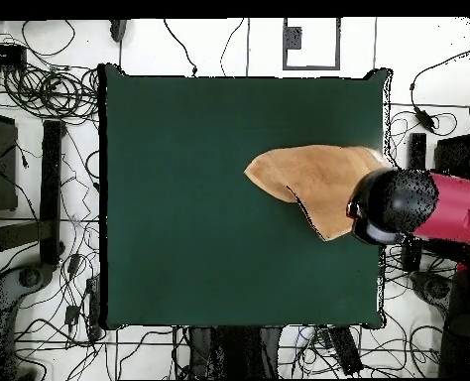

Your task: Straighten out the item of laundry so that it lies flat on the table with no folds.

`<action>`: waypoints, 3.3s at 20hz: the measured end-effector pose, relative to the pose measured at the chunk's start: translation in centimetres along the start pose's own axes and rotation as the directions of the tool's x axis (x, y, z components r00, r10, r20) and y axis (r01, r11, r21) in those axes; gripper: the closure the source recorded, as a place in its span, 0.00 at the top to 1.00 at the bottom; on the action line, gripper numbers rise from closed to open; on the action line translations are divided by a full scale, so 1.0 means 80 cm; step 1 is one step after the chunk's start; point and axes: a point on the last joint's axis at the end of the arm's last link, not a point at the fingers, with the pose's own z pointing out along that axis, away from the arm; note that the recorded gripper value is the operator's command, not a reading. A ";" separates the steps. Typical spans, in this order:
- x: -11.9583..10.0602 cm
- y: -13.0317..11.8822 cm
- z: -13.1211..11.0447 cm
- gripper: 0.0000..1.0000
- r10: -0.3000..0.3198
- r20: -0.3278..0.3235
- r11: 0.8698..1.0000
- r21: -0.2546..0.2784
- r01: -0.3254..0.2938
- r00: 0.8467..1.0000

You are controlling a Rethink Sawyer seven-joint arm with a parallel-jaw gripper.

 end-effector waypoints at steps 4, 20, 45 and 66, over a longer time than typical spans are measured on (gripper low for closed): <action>0.020 0.015 0.010 1.00 -0.022 -0.018 1.000 -0.013 0.021 1.000; 0.066 0.151 0.031 1.00 -0.099 0.206 0.980 -0.152 0.131 0.974; 0.065 0.276 0.106 1.00 0.325 0.268 0.912 -0.345 -0.224 0.907; 0.022 0.326 0.159 1.00 0.612 0.204 0.758 -0.427 -0.493 0.764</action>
